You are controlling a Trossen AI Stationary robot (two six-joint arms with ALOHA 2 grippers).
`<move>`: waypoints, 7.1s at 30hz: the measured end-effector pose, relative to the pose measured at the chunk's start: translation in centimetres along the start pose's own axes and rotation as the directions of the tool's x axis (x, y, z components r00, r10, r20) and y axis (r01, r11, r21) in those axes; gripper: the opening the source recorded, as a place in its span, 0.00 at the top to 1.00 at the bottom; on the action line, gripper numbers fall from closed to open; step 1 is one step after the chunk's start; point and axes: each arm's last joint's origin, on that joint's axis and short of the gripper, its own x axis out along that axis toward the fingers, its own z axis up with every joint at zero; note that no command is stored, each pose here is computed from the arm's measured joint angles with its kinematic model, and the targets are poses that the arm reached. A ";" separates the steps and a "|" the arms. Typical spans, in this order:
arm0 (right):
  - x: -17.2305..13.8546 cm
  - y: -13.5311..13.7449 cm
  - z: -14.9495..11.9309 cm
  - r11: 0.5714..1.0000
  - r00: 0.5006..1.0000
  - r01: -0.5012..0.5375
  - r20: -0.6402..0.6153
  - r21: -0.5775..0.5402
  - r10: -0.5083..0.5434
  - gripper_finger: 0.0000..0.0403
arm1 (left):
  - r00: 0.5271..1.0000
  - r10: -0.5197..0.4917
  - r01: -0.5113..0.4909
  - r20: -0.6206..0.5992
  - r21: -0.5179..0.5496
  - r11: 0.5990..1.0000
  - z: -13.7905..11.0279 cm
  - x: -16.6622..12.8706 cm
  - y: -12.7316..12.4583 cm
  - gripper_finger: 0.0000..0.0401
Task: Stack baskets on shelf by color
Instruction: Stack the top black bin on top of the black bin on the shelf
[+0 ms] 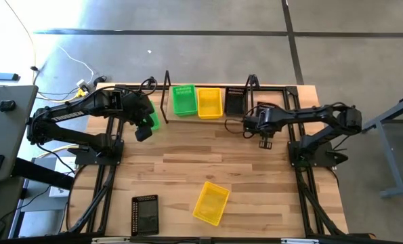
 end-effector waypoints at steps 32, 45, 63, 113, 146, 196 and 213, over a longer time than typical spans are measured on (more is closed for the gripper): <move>-17.0 -6.4 -1.2 0.898 0.906 0.217 0.263 0.383 -0.331 1.00 | 1.000 0.002 -0.002 0.000 -0.008 1.000 0.0 0.0 0.0 0.44; -18.4 -7.8 3.1 0.946 0.835 0.213 0.456 0.244 -0.306 1.00 | 1.000 0.004 -0.004 0.000 -0.045 0.999 0.0 0.0 0.0 0.44; -13.0 -4.3 9.3 0.994 0.951 0.104 0.293 -0.013 -0.096 1.00 | 1.000 0.004 -0.004 0.000 -0.042 0.999 0.0 0.0 0.0 0.44; -10.1 -3.8 10.7 0.996 0.988 0.077 0.137 -0.047 -0.070 0.75 | 1.000 0.002 -0.002 -0.001 -0.044 0.999 0.0 0.0 0.0 0.44; -9.7 -6.5 11.3 0.993 0.971 0.000 0.235 0.118 -0.028 0.75 | 1.000 0.003 -0.003 0.000 -0.068 0.998 0.0 0.0 0.0 0.44; -10.7 -7.5 11.8 0.959 0.950 -0.213 0.269 0.188 0.159 0.78 | 1.000 0.003 -0.003 0.000 -0.060 0.998 0.0 0.0 0.0 0.44; -7.7 -8.3 11.3 0.917 0.944 -0.299 0.224 0.263 0.243 0.78 | 1.000 0.003 -0.003 0.000 -0.041 0.999 0.0 0.0 0.0 0.44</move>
